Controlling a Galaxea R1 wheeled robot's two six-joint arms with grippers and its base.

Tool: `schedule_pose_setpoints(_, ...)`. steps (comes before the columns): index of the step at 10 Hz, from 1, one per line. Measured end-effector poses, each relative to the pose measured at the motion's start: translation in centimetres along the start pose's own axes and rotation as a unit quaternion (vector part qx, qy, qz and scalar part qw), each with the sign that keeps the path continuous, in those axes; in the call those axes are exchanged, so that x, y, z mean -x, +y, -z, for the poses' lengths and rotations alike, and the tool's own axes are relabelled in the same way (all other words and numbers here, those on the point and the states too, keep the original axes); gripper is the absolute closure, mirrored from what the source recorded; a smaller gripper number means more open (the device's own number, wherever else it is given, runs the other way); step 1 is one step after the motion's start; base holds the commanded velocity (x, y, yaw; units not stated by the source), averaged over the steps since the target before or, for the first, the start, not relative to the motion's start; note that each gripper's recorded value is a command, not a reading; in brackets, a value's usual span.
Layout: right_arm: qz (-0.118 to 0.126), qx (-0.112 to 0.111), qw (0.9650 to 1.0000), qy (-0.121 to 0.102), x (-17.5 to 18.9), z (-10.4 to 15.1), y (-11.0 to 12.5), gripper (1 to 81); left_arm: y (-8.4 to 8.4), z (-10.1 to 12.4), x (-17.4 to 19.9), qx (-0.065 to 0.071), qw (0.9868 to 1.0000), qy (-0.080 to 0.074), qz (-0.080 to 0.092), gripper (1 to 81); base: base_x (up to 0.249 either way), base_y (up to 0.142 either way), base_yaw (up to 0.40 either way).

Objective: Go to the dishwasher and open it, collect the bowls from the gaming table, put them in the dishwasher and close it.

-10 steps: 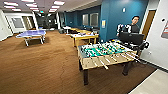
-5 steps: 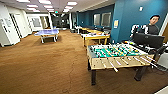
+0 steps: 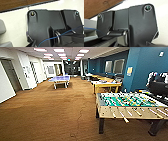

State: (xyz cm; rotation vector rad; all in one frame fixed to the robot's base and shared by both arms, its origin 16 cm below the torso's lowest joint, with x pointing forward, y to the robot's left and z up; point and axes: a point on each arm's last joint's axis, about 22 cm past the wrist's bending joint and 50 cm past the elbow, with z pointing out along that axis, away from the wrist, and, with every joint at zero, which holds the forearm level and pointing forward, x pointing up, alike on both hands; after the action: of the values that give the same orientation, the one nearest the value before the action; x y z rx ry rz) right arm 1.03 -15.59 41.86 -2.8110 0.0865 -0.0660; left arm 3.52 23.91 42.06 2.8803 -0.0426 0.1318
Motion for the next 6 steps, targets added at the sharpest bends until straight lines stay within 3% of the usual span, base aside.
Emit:
schedule_pose_setpoints(4,0.002,-0.002,1.0,0.002,-0.13,-0.02,-0.15,1.0,-0.01,-0.01,0.31,-0.001,1.0,-0.003,0.0,1.0,0.0,0.0,0.253)
schedule_pose_setpoints(6,0.002,0.0,1.0,0.002,-0.16,0.03,0.09,1.0,0.08,-0.01,0.83,0.0,1.0,-0.007,0.001,1.0,0.0,0.0,0.054)
